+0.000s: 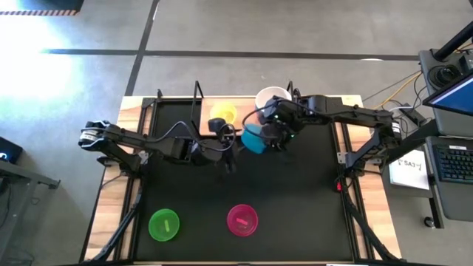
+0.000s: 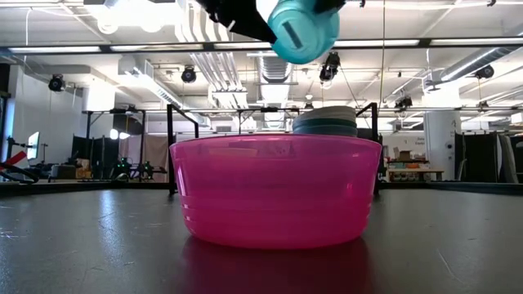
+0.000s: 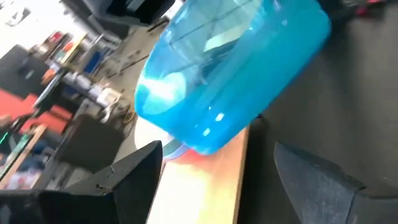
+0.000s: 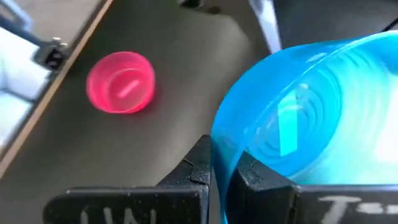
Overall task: Place and stack bowls onto a shelf
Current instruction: Stack the transparent blue bowl on top of the transparent yellow bowl
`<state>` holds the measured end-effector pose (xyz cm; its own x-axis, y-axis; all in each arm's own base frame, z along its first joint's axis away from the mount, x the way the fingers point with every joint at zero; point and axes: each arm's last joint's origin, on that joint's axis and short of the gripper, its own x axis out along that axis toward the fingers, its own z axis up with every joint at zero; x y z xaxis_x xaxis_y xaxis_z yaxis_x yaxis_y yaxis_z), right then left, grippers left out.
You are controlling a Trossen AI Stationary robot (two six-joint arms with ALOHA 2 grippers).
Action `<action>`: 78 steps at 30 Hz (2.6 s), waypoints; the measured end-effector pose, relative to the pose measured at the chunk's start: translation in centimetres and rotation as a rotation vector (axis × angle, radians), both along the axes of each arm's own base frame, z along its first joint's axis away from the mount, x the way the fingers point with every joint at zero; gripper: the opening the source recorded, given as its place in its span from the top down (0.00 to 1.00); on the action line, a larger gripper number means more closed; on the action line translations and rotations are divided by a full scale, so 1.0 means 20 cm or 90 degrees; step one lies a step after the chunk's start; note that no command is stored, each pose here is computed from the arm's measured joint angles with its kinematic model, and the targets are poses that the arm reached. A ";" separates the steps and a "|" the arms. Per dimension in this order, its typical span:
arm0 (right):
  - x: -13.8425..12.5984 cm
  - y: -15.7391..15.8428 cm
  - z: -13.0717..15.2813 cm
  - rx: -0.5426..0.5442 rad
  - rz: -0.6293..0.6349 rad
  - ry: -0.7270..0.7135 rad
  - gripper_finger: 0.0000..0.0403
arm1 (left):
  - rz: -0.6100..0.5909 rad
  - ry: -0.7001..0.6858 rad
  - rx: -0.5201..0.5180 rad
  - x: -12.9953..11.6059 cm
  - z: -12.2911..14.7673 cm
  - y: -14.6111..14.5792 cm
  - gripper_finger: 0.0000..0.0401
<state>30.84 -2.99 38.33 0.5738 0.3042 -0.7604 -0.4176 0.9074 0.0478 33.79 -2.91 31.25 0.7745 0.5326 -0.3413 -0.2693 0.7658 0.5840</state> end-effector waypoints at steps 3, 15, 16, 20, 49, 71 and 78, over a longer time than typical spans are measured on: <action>0.04 -0.04 -0.01 -0.038 -0.018 -0.021 0.98 | 0.033 -0.008 0.003 0.00 0.00 0.01 0.27; 0.24 -0.27 -0.20 -0.157 -0.103 -0.012 0.98 | 0.310 -0.023 0.078 -0.13 -0.02 0.02 0.27; 0.27 -0.29 -0.22 -0.160 -0.106 -0.021 0.98 | 0.314 -0.028 0.068 -0.14 -0.02 0.02 0.27; 0.37 -0.35 -0.29 -0.181 -0.106 -0.064 0.98 | 0.332 -0.031 0.039 -0.19 -0.03 0.01 0.28; 0.67 -0.67 -0.78 -0.285 -0.130 -0.091 0.98 | 0.356 -0.020 -0.040 -0.47 -0.09 -0.16 0.30; 0.61 -0.72 -0.82 -0.257 -0.163 -0.014 0.90 | 0.367 -0.038 -0.057 -0.47 -0.09 -0.16 0.30; 0.57 -0.70 -0.71 -0.281 -0.180 -0.022 0.74 | 0.373 -0.050 -0.069 -0.47 -0.09 -0.16 0.30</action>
<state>42.29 -16.91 24.08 0.6142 -0.2111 -0.7603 -0.1488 0.9153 -0.3744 24.37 -6.06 29.53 0.3877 0.8441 -0.3704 -0.7039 0.5306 0.4722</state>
